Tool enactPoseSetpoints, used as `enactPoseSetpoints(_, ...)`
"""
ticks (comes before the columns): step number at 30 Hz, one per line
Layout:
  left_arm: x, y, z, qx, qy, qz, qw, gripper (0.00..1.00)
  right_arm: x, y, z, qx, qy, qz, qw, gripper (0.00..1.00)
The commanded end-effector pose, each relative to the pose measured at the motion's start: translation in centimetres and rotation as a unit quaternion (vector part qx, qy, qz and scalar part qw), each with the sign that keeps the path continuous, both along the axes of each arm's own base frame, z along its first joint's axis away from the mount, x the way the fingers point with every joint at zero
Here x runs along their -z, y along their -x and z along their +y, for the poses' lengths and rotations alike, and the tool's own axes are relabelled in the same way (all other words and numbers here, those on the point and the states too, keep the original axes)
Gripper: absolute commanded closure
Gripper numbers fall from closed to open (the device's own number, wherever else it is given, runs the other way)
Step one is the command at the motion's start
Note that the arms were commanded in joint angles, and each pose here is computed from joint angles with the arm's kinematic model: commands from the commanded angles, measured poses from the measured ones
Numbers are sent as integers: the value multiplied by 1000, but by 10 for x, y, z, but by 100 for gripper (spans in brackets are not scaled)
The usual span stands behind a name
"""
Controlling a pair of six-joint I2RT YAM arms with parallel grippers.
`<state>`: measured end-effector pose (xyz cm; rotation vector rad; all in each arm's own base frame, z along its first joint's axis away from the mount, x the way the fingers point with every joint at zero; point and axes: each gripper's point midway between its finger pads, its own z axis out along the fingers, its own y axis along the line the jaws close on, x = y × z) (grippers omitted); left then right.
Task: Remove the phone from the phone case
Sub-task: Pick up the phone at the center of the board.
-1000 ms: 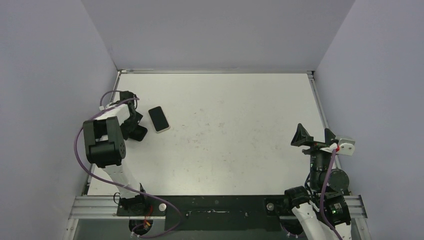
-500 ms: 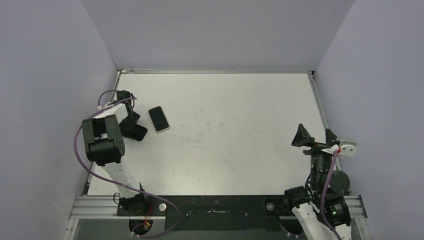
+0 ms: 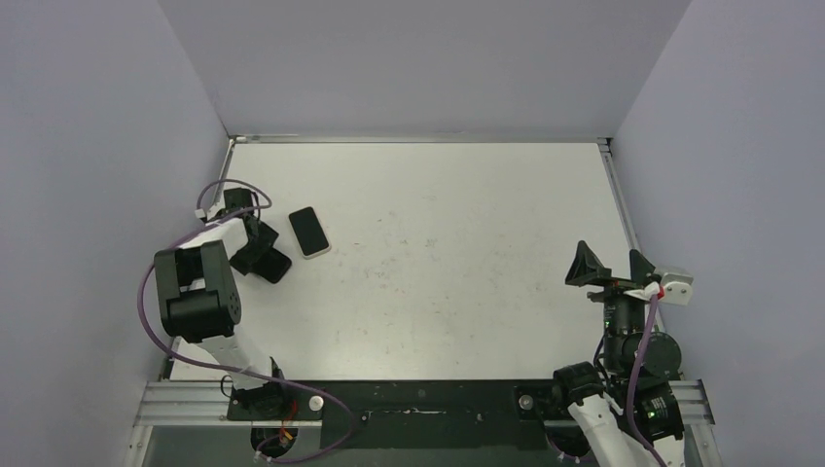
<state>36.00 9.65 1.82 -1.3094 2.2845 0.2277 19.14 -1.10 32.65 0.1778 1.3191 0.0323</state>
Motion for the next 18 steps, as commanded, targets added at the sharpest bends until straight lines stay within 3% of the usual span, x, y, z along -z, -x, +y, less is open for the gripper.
enactPoseSetpoints(1, -9, 2, -43, 72, 67, -37, 994, 79, -5, -7, 15, -35, -10, 12, 999, 0)
enactPoseSetpoints(4, -24, 1, -66, 103, 73, -63, 990, 82, -2, -14, 29, -66, -6, 41, 997, 0)
enactPoseSetpoints(8, -46, 4, -106, 144, 83, -108, 980, 84, 26, -27, 46, -100, 6, 132, 986, 0)
enactPoseSetpoints(12, -67, 14, -156, 200, 118, -175, 957, 89, 47, -35, 65, -131, -44, 196, 971, 0)
enactPoseSetpoints(18, -95, 28, -190, 245, 163, -252, 922, 94, 70, -38, 87, -169, -105, 233, 952, 0)
